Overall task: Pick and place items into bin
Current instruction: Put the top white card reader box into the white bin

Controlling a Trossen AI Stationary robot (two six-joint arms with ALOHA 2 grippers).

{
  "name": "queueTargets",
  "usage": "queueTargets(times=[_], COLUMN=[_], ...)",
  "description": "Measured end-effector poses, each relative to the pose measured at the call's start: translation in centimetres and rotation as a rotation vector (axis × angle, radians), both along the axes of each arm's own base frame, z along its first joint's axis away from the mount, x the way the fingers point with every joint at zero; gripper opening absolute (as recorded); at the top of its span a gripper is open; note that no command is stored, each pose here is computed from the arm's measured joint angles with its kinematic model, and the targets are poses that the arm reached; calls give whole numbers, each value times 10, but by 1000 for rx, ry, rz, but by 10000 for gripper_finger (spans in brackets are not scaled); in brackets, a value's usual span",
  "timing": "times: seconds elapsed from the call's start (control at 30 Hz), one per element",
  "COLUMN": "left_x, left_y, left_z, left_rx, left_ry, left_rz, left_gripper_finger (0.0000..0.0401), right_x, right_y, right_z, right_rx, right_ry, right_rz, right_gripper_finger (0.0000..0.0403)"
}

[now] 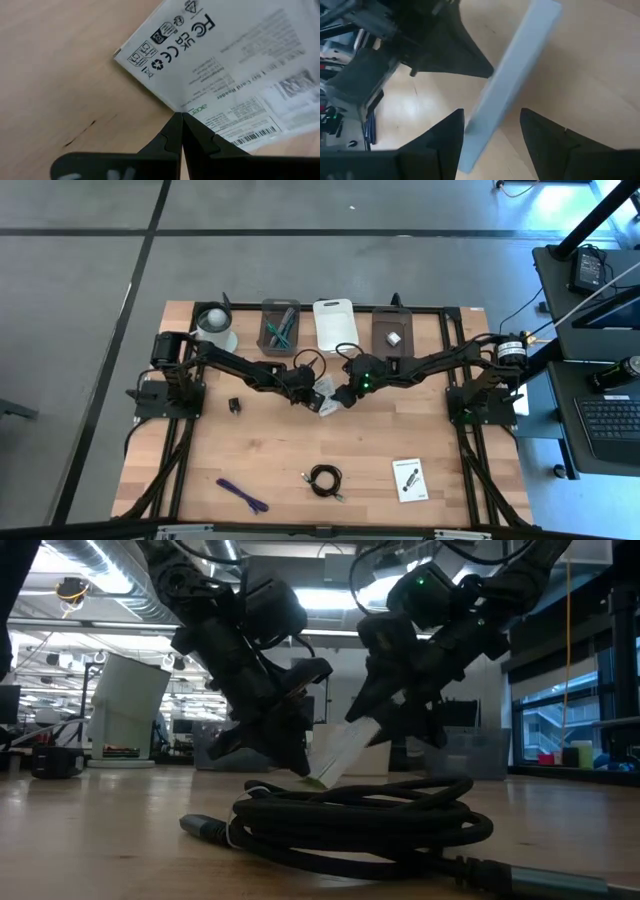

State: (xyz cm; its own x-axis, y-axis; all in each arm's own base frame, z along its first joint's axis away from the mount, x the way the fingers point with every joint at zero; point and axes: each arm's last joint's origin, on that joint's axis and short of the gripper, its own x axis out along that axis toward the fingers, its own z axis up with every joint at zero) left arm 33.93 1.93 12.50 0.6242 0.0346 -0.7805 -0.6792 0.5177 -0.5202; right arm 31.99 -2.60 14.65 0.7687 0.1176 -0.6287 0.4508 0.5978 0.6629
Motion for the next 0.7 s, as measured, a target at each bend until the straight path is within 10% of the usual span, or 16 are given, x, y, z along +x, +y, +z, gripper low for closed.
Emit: queueTargets(times=[0.43, 0.7], left_x=[3, 5], left_y=[0, 0], left_z=[3, 12], left_rx=[-14, -14], left_ry=[-44, -97], left_rz=[-8, -40], left_gripper_finger=[3, 3], right_x=[2, -2], right_y=[2, 0], right_z=[-6, 3], right_rx=[3, -37], right_ry=[12, 0], right_rz=[5, 39], right_gripper_finger=[42, 38])
